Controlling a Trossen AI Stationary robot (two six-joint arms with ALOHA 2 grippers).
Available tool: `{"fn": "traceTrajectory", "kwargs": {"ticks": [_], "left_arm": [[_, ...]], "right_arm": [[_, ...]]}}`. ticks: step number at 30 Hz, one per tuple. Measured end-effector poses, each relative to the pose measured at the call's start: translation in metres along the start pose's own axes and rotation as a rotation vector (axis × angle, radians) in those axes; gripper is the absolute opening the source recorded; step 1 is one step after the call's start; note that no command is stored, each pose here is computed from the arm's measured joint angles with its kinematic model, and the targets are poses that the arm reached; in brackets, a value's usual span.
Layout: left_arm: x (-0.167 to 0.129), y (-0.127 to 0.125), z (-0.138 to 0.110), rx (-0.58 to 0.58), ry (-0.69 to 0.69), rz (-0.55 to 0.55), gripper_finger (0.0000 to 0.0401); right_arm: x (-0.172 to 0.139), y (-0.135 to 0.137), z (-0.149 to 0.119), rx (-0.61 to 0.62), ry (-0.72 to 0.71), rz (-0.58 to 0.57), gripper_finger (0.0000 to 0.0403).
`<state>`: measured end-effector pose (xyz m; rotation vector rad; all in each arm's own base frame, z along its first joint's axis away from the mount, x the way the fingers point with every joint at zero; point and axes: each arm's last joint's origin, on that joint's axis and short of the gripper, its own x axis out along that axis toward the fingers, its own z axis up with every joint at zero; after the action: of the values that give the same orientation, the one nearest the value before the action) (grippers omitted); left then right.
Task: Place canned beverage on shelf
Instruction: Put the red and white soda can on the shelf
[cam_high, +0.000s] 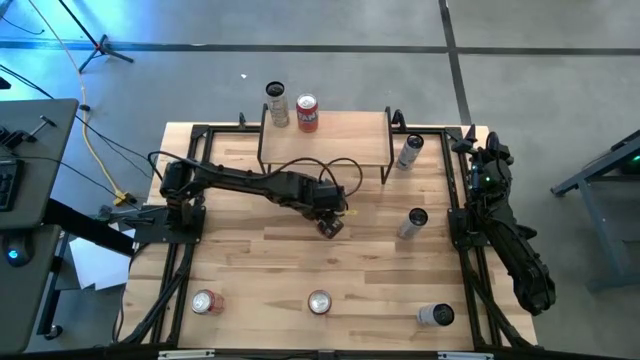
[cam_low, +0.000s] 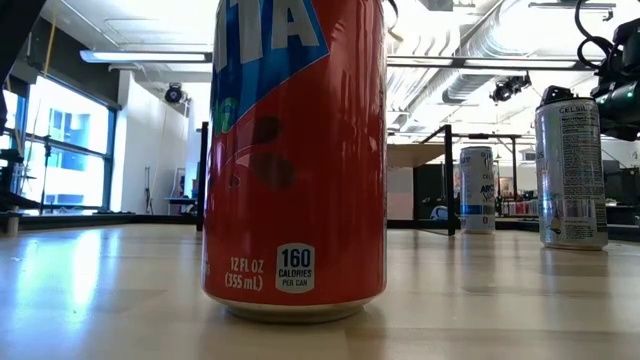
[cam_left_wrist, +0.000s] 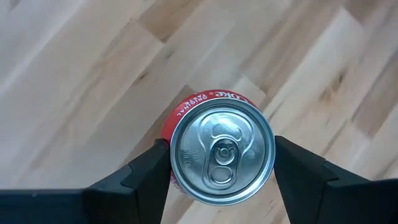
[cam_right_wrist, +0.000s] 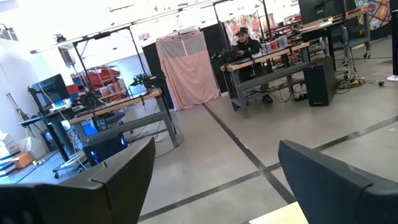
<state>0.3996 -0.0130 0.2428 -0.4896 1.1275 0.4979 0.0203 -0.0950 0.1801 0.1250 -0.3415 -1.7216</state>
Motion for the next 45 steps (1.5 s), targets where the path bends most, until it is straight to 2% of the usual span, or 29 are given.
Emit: {"fn": "traceTrajectory", "kwargs": {"ticks": [10,18,23,28,38,45], "left_arm": [[-0.001,-0.004,-0.004,0.291,0.005,-0.010,0.0222],[-0.008,-0.001,-0.003,0.416,-0.001,-0.009,0.0223],[-0.013,0.003,0.001,0.436,-0.016,-0.015,0.0223],[-0.013,0.007,0.006,0.474,0.010,-0.102,0.0223],[-0.010,0.021,0.019,0.439,0.029,-0.214,0.0223],[-0.006,0.030,0.023,0.463,0.029,-0.239,0.0223]], "right_arm": [[0.000,0.000,0.000,0.000,0.000,0.000,0.0328],[0.000,0.000,0.000,0.000,0.000,0.000,0.0328],[0.000,0.000,0.000,0.000,0.000,0.000,0.0328],[0.000,0.000,0.000,0.000,0.000,0.000,0.0328],[0.000,0.000,0.000,0.000,0.000,0.000,0.0328],[0.000,0.000,0.000,0.000,0.000,0.000,0.0328]]}}
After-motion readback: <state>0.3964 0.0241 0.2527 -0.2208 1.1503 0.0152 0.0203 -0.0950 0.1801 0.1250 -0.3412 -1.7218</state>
